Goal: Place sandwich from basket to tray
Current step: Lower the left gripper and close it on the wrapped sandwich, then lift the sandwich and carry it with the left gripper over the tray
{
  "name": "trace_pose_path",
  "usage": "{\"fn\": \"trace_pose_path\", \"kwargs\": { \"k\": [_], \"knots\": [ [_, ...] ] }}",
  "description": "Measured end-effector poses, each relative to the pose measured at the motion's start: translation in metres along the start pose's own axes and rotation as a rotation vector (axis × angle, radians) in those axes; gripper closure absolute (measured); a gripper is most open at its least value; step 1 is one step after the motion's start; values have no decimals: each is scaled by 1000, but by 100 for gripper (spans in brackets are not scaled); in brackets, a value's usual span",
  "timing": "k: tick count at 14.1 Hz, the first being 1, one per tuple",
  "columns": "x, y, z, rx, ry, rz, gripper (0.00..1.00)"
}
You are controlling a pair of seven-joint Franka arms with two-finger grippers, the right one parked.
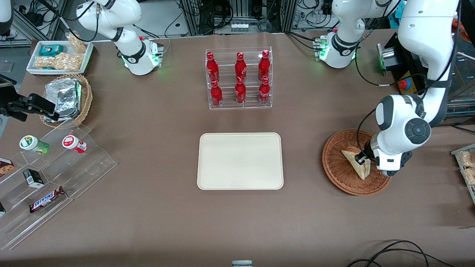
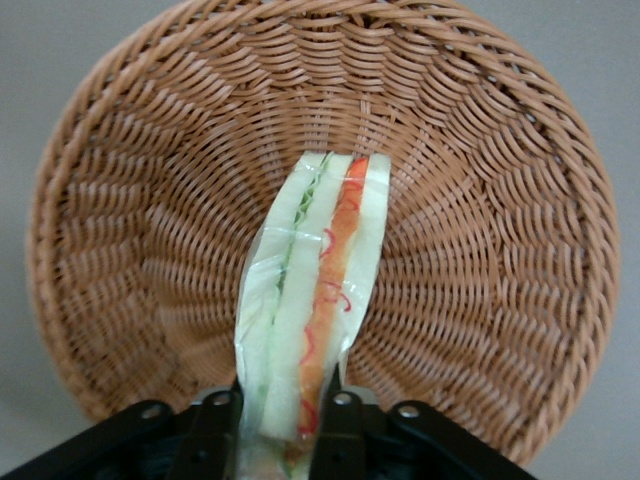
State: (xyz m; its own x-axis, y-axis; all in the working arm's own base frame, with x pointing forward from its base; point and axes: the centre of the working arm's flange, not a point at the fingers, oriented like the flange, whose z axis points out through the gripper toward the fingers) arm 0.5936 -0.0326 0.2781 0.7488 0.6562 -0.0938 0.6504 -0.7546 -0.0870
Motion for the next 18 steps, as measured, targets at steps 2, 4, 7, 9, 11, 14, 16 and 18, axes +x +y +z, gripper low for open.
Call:
{"fn": "trace_pose_path", "kwargs": {
  "k": [2,4,7,9,11,14,16,18],
  "knots": [
    [-7,16,-34,38,-33,26,82],
    [-30,46,-56,40,-25,86,85],
    [-84,105,-62,21,-10,297,85],
    [-124,158,-64,-6,5,413,85],
    [-165,205,-50,-12,6,503,85],
    [-230,256,-20,-53,31,607,85],
    [-271,281,-4,-73,40,625,85],
    [-297,301,5,-87,42,613,85]
  ]
}}
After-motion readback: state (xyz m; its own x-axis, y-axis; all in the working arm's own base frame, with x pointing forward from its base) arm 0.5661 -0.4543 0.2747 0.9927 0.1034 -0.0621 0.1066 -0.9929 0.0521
